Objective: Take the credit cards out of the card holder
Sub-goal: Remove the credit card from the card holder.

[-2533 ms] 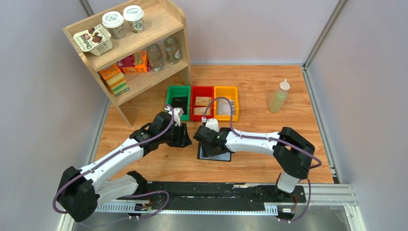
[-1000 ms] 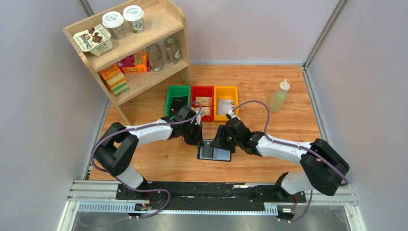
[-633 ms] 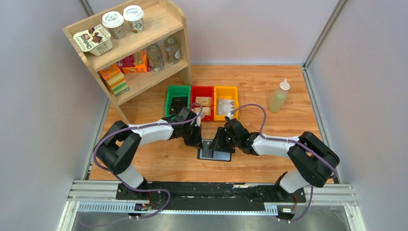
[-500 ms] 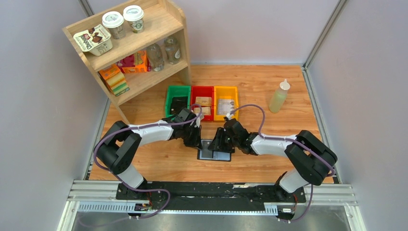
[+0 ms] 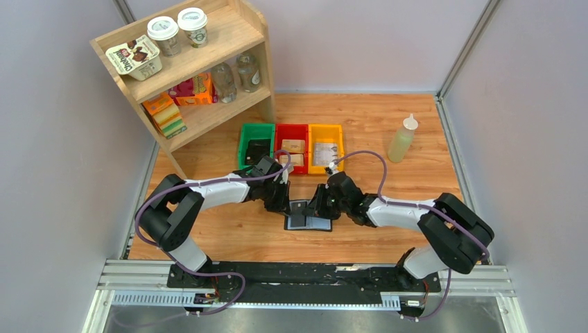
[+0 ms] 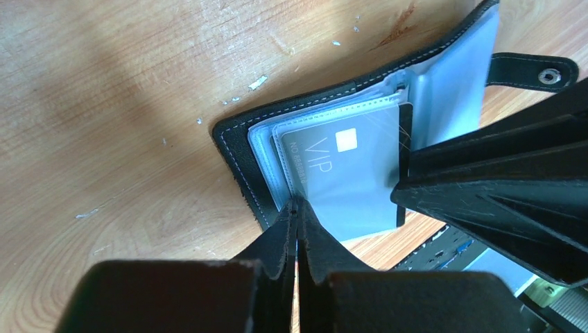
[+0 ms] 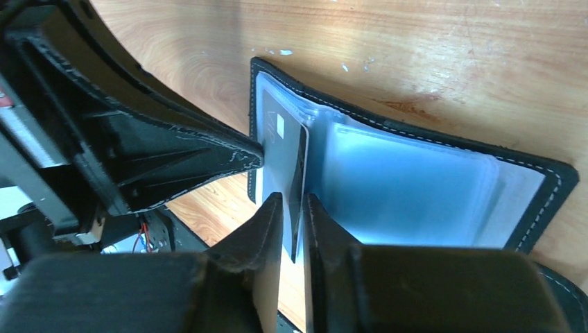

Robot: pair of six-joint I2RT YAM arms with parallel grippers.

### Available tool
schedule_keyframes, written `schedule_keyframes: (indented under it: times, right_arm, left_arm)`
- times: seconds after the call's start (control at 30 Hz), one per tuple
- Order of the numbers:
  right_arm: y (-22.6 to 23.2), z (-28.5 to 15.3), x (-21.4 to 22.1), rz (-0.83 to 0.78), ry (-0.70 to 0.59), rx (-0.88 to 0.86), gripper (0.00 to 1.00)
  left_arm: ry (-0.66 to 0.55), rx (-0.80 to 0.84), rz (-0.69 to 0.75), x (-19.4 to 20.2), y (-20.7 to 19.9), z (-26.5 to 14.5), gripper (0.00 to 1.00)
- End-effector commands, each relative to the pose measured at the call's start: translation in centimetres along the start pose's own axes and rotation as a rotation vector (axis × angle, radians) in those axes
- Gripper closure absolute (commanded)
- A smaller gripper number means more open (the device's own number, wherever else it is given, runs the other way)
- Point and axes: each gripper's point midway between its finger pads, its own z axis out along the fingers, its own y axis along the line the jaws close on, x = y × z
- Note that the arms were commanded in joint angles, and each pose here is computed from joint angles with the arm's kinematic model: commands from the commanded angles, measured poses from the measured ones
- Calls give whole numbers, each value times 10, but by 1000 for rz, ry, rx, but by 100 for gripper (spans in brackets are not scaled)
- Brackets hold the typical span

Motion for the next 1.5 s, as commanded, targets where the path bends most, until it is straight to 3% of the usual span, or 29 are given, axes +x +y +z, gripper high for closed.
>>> schedule_keyframes:
  times: [0.0,0.47,0.97,1.47]
  right_arm:
    - [51,-12,-15,-57,-56,-209,86]
    - [51,10,-4,-50,27,-254,87]
    - [59,-13,-11,-58,9,-395,83]
    - [53,-17,-14,-50,-2,-414,100]
  left_arm:
    - [62,-78,-4,20,21,7,100]
    - [75,-88,1,20,23,8,100]
    - [95,-117,-9,24,30,12,100]
    - [112,-117,-12,27,31,14,100]
